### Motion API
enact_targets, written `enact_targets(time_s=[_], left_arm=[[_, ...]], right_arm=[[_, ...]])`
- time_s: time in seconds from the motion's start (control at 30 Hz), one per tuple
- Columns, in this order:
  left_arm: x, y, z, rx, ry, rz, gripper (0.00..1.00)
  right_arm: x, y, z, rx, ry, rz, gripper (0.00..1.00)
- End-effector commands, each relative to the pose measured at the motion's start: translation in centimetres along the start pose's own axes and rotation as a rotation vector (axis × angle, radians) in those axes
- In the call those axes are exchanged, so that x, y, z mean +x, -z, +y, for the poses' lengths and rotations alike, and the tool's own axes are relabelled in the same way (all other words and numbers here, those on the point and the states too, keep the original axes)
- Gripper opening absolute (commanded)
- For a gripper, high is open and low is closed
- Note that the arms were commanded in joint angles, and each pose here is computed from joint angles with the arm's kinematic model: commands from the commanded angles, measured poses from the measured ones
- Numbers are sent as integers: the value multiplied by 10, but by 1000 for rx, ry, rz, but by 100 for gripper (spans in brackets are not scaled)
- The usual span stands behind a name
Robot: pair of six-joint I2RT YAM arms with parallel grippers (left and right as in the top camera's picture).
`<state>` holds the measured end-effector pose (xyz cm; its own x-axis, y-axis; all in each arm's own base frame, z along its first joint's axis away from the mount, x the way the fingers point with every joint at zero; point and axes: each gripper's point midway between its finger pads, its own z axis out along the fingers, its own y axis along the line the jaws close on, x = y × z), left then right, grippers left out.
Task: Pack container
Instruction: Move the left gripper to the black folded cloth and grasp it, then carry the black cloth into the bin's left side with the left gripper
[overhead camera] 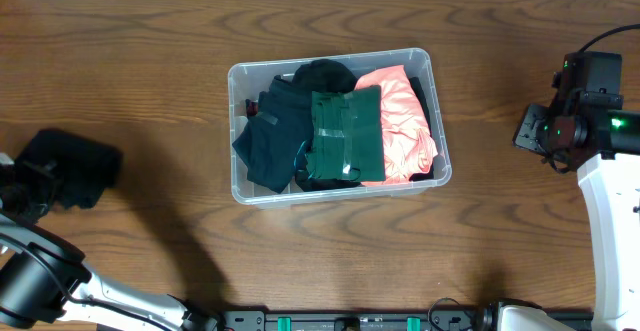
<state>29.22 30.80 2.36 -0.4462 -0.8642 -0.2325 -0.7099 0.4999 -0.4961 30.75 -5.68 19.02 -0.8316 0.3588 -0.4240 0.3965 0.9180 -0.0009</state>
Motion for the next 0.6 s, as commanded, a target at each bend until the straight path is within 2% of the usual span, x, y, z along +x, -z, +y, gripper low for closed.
enact_targets(time_s=[0.0,0.13,0.27,0.4,0.57], left_arm=[[7,-5,-29,149,-31,37,6],[11,1,-65,307,-55,53,6],[16,9,-103,347,-143,51,6],[31,24,-166,397,-302,39,6],[78,49,-257,500,-530,55,6]], right_arm=[[-3,2,-1,-1,7,-9,52],[-3,2,-1,0,8,-6,52],[-2,2,-1,0,8,-6,52],[-2,2,-1,1,8,-5,52],[-2,2,-1,0,8,-5,52]])
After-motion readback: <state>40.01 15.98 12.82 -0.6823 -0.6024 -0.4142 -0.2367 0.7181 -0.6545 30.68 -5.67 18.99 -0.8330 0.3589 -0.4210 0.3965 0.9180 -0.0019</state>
